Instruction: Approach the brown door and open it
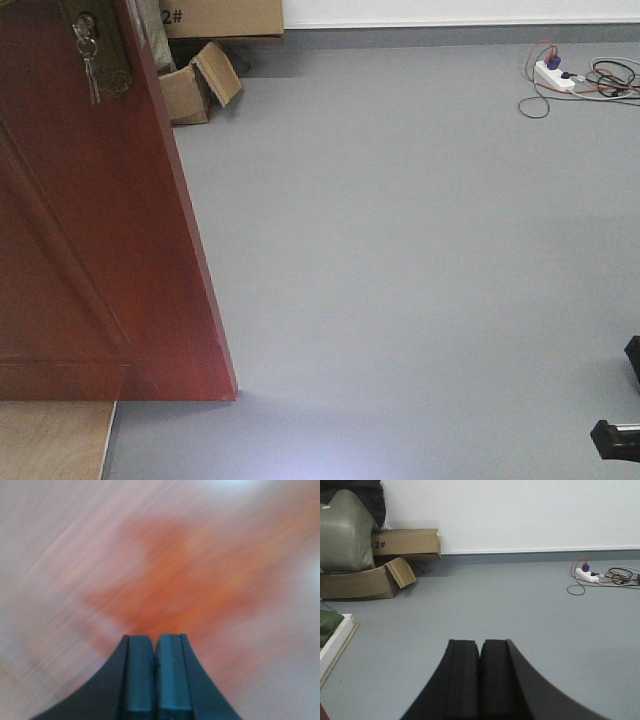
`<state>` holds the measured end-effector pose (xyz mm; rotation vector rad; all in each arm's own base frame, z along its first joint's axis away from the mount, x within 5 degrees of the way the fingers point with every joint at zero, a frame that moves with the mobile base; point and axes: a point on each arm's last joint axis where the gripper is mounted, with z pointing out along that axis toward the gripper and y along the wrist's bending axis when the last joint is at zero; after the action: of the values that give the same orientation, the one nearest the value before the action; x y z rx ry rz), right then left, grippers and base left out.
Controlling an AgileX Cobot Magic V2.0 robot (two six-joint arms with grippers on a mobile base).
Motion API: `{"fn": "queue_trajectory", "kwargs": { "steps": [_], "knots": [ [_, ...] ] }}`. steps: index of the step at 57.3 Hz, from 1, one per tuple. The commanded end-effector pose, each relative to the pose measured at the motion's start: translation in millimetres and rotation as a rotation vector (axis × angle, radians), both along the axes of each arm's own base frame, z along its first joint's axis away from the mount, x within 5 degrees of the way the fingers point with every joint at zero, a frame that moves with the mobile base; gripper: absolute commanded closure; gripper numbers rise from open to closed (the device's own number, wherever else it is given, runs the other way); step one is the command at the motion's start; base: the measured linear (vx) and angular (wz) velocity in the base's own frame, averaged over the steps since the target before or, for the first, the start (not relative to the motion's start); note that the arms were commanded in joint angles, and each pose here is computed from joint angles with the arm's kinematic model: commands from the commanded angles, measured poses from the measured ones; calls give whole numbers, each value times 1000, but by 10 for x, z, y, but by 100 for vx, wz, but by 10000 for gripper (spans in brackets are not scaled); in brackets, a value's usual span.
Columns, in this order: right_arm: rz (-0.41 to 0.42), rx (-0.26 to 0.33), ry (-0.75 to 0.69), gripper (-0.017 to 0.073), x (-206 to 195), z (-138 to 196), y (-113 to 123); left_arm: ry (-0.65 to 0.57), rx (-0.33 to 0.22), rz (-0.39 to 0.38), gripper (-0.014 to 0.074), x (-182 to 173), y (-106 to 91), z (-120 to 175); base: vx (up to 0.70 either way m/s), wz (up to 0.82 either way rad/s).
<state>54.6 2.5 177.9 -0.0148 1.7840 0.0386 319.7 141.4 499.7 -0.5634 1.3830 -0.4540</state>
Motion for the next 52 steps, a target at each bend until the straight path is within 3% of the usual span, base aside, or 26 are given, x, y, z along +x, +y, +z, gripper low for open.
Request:
{"fn": "queue_trajectory", "kwargs": {
  "steps": [1,2,5,10,15,21,30,45,52],
  "knots": [
    [-6,-4,-87,559,8,62,-5,-25,284,17,597,-436,-365,435,0,0],
    [-6,-4,-87,559,8,62,-5,0,327,17,597,-470,-408,440,0,0],
    [-6,-4,-87,559,8,62,-5,47,389,5,597,-615,-536,471,0,0],
    [-6,-4,-87,559,8,62,-5,92,422,16,597,-861,-696,442,0,0],
    [-6,-4,-87,559,8,62,-5,95,472,79,597,-1050,-769,314,0,0],
    [-6,-4,-87,559,8,62,-5,49,460,148,597,-1247,-836,22,0,0],
    [-6,-4,-87,559,8,62,-5,48,459,188,597,-1509,-946,-537,0,0],
    [-6,-4,-87,559,8,62,-5,142,501,142,597,-1861,-1115,-1404,0,0],
    [-6,-4,-87,559,8,62,-5,115,507,129,597,-2041,-1183,-1708,0,0]
  ]
}}
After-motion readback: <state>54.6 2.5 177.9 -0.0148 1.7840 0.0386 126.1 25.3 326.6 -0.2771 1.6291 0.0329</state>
